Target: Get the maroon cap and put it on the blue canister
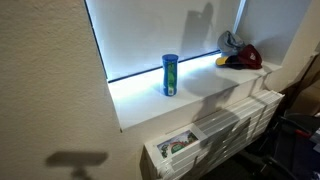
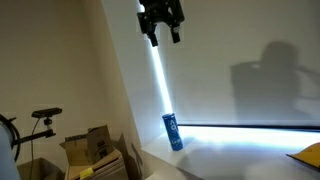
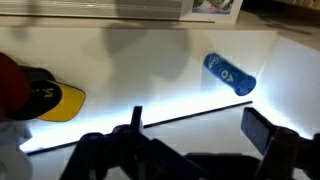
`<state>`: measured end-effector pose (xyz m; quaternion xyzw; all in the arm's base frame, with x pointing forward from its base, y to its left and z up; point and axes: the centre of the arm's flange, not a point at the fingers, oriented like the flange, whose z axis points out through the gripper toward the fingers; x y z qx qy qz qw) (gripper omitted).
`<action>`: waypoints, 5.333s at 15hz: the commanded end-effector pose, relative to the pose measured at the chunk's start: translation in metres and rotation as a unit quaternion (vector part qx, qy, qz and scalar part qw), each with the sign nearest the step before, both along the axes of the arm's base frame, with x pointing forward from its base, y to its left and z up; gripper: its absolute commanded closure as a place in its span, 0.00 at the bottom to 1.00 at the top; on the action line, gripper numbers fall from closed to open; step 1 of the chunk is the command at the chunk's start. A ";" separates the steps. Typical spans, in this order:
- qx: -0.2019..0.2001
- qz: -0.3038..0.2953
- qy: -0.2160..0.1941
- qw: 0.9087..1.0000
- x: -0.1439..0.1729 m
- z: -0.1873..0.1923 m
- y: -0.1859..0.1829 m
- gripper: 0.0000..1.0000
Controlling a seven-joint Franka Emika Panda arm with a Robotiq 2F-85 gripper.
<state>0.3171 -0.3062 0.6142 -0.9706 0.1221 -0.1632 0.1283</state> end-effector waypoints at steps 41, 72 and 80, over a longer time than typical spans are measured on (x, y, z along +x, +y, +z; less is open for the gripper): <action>-0.082 -0.583 0.021 0.808 0.064 -0.302 -0.336 0.00; -0.101 -0.645 0.054 0.755 0.194 -0.329 -0.317 0.00; -0.092 -0.643 0.075 0.757 0.190 -0.341 -0.300 0.00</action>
